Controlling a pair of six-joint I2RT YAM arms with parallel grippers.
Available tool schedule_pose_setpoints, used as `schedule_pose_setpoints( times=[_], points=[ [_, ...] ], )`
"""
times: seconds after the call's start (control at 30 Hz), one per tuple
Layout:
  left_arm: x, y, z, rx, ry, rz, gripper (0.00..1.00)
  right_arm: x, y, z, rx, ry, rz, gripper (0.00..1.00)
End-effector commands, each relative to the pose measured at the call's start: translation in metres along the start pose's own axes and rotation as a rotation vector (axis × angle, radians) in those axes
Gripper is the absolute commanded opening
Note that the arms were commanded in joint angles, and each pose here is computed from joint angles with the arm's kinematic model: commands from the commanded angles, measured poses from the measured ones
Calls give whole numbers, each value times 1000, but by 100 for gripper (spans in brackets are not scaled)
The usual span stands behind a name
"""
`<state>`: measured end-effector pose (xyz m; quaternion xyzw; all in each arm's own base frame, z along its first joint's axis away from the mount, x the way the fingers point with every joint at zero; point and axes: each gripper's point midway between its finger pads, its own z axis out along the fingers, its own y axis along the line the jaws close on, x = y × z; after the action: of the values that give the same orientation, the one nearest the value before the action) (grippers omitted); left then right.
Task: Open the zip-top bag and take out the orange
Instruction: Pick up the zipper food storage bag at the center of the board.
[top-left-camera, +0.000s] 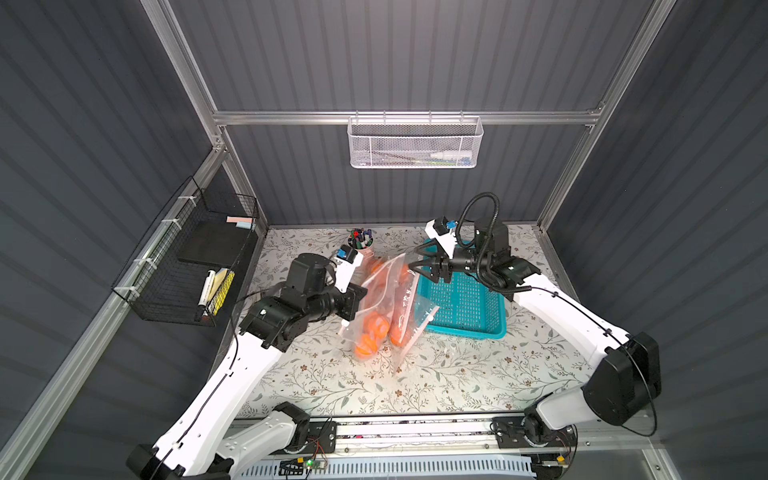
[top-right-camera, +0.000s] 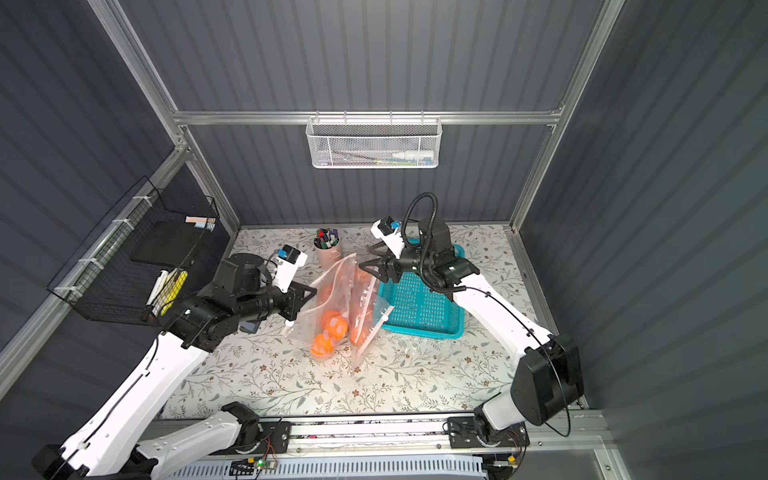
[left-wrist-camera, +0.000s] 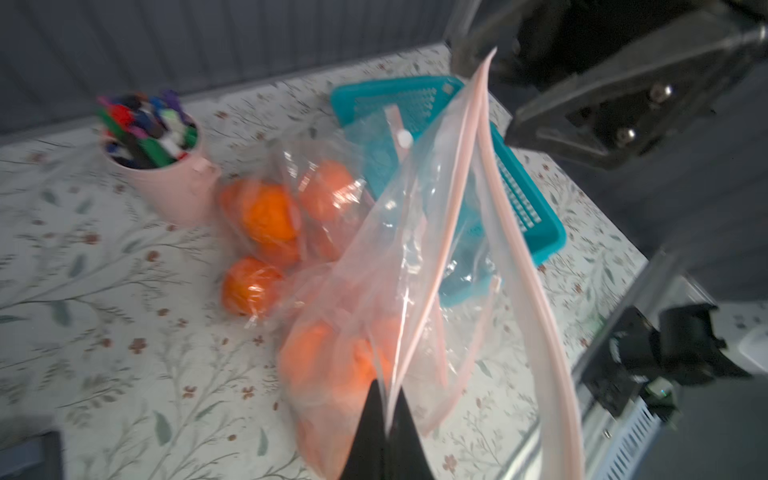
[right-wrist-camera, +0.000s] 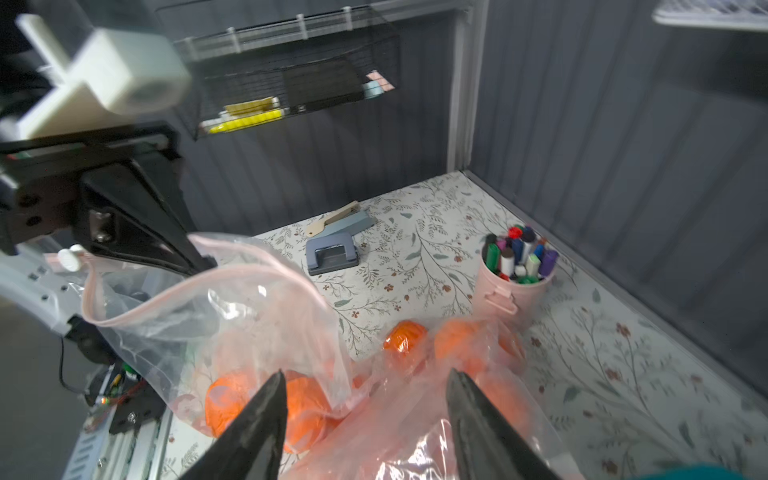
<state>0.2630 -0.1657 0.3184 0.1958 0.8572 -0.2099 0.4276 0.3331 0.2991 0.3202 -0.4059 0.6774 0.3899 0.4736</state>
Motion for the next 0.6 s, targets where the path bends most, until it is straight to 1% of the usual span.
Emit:
schedule_pose_setpoints(
  times=[0.0,0.07,0.13,0.23,0.27,0.3,0.33,0.37,0.4,0.43,0.5,0.57],
  points=[
    [-48,34,-53,-254,-172,-24,0,20,-25,-20,231,61,245,64],
    [-62,36,-69,-291,-192,-8,0,40,-28,-28,295,124,344,64],
    [-75,39,-83,-336,-205,10,0,58,-21,-32,294,195,424,61],
    [-83,35,-97,-336,-208,41,0,90,-8,-38,295,317,541,60],
    [-84,28,-98,-297,-205,58,0,100,-4,-40,297,352,571,60],
    [-83,17,-95,-230,-196,86,0,108,-2,-41,306,372,611,60],
    [-82,7,-92,-173,-189,100,0,113,1,-40,300,376,652,60],
    [-79,-2,-88,-116,-180,110,0,117,7,-35,264,369,682,60],
    [-75,-7,-84,-83,-172,114,0,119,16,-28,215,367,686,60],
    [-73,-11,-81,-54,-170,116,0,122,19,-24,203,373,686,61],
    [-61,-18,-69,5,-140,128,0,130,19,-16,229,407,680,63],
    [-43,-20,-60,36,-98,122,0,135,18,-5,232,435,695,63]
  ],
)
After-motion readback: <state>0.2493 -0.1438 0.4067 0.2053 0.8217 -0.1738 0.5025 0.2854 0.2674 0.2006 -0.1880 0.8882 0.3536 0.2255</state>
